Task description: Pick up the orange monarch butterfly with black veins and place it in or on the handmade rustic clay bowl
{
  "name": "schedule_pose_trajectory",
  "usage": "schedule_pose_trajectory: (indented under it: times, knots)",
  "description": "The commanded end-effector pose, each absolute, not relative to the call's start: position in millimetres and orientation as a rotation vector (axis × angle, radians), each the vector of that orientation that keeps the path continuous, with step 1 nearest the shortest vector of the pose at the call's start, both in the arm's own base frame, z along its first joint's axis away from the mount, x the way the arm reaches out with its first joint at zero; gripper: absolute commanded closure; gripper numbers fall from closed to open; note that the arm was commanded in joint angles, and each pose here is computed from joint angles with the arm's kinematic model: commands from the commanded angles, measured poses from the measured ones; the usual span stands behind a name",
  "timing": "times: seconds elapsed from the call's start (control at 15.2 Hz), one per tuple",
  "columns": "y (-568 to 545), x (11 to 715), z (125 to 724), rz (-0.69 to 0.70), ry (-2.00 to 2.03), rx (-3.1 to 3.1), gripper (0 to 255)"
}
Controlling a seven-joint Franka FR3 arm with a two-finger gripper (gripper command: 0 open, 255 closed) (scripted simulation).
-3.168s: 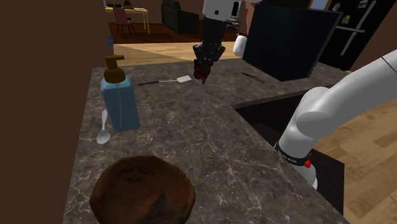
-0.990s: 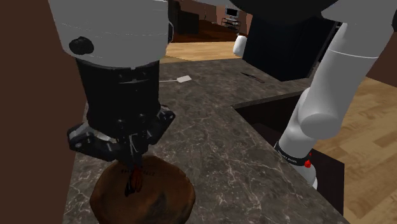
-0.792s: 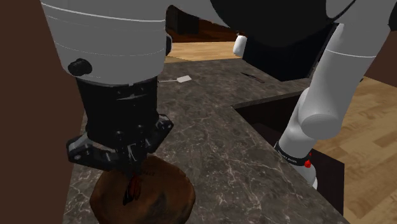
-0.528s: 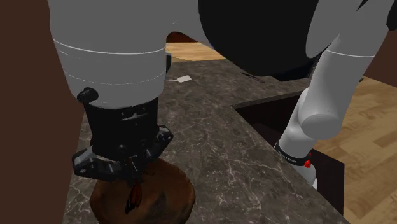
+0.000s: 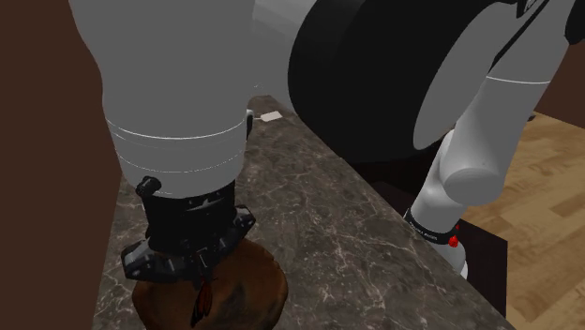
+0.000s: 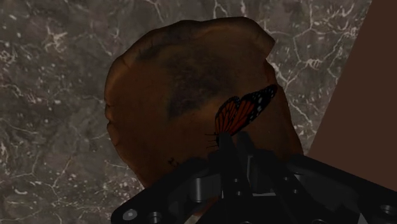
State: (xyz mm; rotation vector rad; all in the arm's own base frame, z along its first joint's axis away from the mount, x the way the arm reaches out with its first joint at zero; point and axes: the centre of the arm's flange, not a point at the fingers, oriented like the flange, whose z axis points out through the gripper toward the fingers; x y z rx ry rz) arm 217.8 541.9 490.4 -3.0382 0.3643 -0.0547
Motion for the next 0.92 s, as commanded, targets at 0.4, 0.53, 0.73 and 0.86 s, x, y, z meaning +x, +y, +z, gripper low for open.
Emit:
schedule_pose_trajectory:
  times: [0.4,0.53,0.73,0.86]
  knots:
    - [542,218,490,-0.055,0.364,-3.038,0]
    - [542,218,490,-0.055,0.364,-3.038,0]
    - [541,217,503,-0.055,0.364,-3.038,0]
    - [539,216,529,-0.055,0.364,-3.038,0]
